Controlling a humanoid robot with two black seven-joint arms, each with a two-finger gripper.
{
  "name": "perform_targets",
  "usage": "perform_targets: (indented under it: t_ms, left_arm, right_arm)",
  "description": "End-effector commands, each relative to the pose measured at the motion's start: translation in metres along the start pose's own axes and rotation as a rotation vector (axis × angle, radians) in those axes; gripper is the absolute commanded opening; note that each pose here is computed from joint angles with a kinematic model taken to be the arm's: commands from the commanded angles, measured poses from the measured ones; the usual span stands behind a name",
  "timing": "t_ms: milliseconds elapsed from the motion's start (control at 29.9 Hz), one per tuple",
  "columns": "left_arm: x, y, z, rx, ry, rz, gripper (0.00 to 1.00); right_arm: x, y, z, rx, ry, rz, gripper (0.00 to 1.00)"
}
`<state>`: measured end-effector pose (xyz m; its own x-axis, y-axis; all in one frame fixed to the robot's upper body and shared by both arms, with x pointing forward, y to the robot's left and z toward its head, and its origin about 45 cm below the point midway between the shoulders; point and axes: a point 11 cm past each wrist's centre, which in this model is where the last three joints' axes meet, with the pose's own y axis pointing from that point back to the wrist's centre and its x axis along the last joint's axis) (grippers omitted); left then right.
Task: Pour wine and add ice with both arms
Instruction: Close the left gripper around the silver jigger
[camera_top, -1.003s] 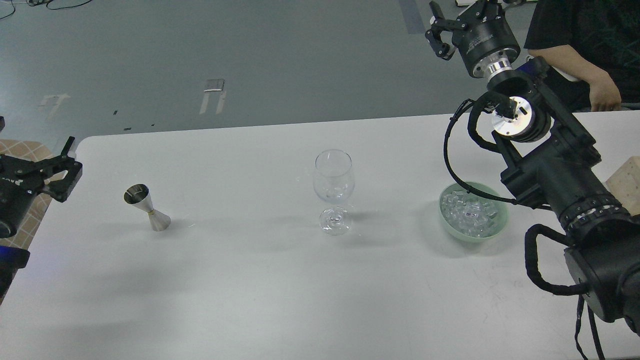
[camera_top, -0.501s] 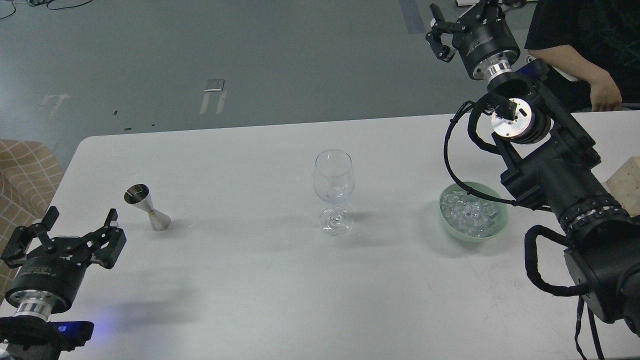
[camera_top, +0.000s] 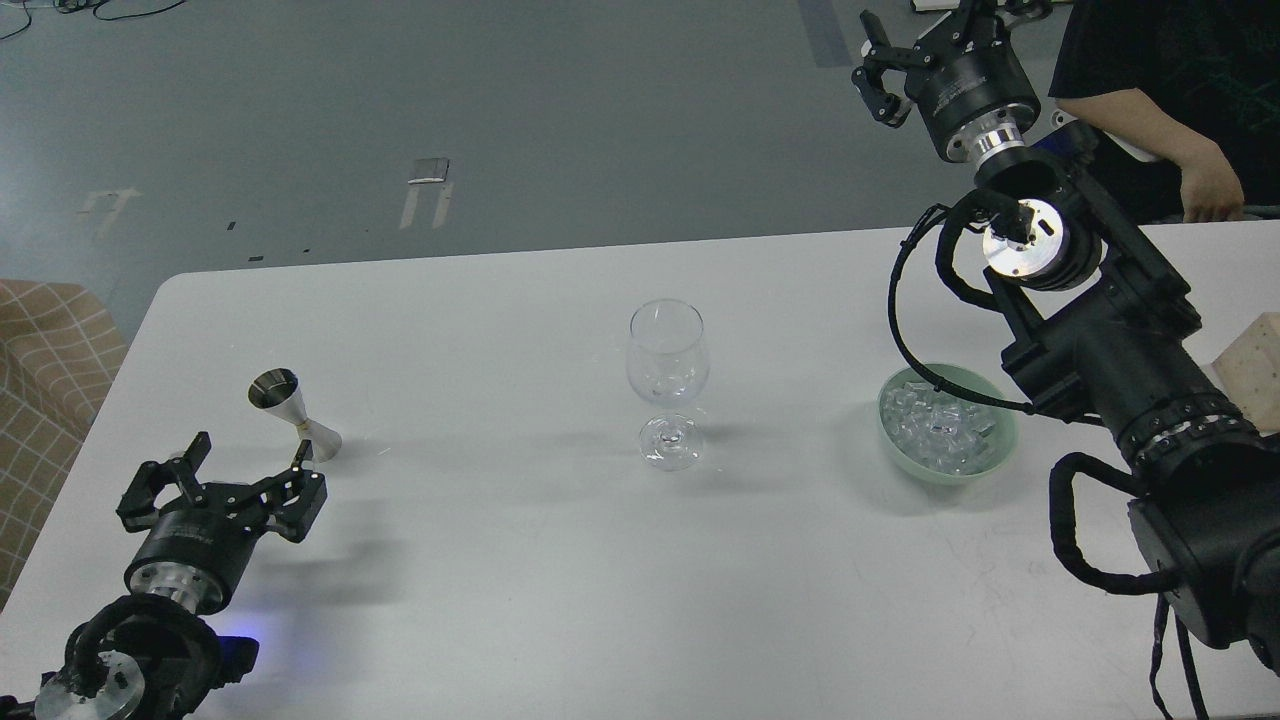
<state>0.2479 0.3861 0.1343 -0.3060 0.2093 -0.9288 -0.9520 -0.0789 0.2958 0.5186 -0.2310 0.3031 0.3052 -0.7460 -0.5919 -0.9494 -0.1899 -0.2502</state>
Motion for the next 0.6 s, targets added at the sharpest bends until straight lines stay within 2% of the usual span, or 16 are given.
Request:
perform_targets:
  t_ms: [0,201,568]
  left_arm:
    - [0.004,-0.015,-0.007,0.003,-0.002,0.014,0.98]
    - [0.014,-0.041,-0.006,-0.015,-0.008,0.044,0.98]
    - [0.009,-0.064,-0.004,-0.034,0.002,0.025,0.97]
  right_arm:
    - [-0.001,0.0,0.002,-0.006,0.005,-0.004,1.0]
    - [-0.001,0.0,0.002,-0.008,0.007,-0.005,1.0]
    - [0.0,0.001,0.003,-0.009,0.006,-0.002,1.0]
